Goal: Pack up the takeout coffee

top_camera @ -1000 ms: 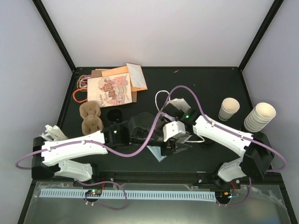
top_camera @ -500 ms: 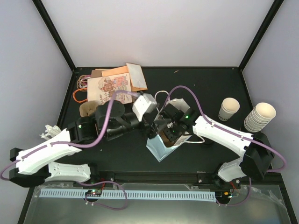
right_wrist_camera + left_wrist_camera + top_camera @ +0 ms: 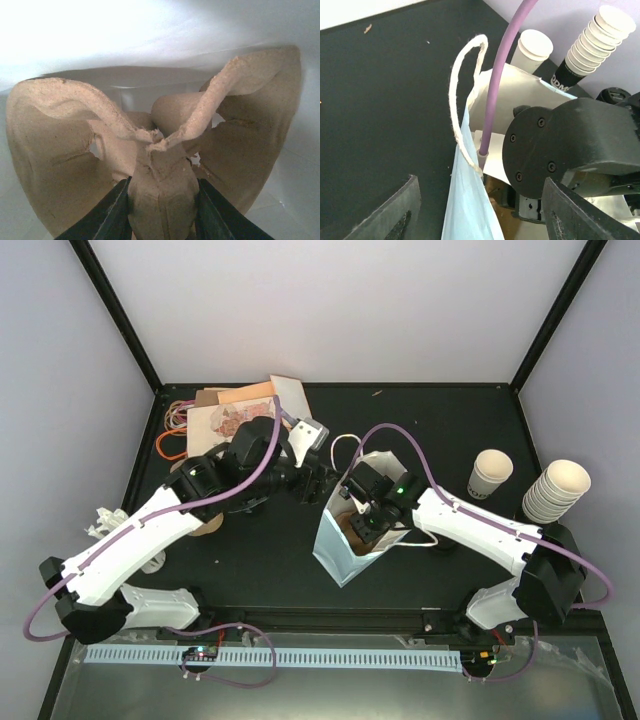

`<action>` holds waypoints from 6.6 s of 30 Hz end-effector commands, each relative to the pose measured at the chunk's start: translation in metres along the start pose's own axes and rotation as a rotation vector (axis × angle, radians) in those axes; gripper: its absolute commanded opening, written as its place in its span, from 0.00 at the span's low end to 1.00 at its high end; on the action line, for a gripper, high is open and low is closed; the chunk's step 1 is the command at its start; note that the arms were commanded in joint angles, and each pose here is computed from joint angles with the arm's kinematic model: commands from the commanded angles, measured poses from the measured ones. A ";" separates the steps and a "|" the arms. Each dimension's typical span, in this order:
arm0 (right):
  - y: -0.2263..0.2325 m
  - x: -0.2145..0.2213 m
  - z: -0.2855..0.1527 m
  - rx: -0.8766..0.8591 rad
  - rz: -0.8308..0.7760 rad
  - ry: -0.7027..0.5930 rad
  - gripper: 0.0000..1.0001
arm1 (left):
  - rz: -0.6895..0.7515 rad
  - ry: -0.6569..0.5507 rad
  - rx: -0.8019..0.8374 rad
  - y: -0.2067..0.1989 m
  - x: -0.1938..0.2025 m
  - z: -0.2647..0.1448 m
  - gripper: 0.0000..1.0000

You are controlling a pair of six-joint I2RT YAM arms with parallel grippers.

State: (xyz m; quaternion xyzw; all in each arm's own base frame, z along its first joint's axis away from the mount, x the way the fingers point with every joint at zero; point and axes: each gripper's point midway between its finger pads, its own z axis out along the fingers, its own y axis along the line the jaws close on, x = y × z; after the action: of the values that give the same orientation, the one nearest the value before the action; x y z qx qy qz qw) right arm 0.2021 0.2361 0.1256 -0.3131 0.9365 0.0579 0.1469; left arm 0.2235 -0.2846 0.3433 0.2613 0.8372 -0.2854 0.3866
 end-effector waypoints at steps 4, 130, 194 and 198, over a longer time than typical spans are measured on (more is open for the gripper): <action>0.002 -0.004 -0.003 -0.001 -0.007 -0.029 0.35 | -0.036 0.003 0.077 0.003 -0.006 0.012 0.54; 0.018 0.043 0.119 -0.028 -0.015 0.196 0.47 | -0.021 -0.111 0.117 0.046 -0.048 -0.011 0.02; 0.007 0.002 0.045 0.029 -0.018 0.034 0.85 | -0.004 -0.052 0.159 0.043 -0.034 0.001 0.02; 0.007 0.001 0.044 0.028 -0.014 0.034 0.87 | -0.017 -0.027 0.153 0.047 -0.030 0.012 0.02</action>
State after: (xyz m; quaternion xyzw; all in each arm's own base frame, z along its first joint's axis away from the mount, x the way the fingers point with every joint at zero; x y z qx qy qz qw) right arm 0.2022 0.2488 0.0732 -0.3243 0.9371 0.0411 0.1225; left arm 0.2713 -0.2648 0.3465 0.2759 0.8129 -0.3579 0.3673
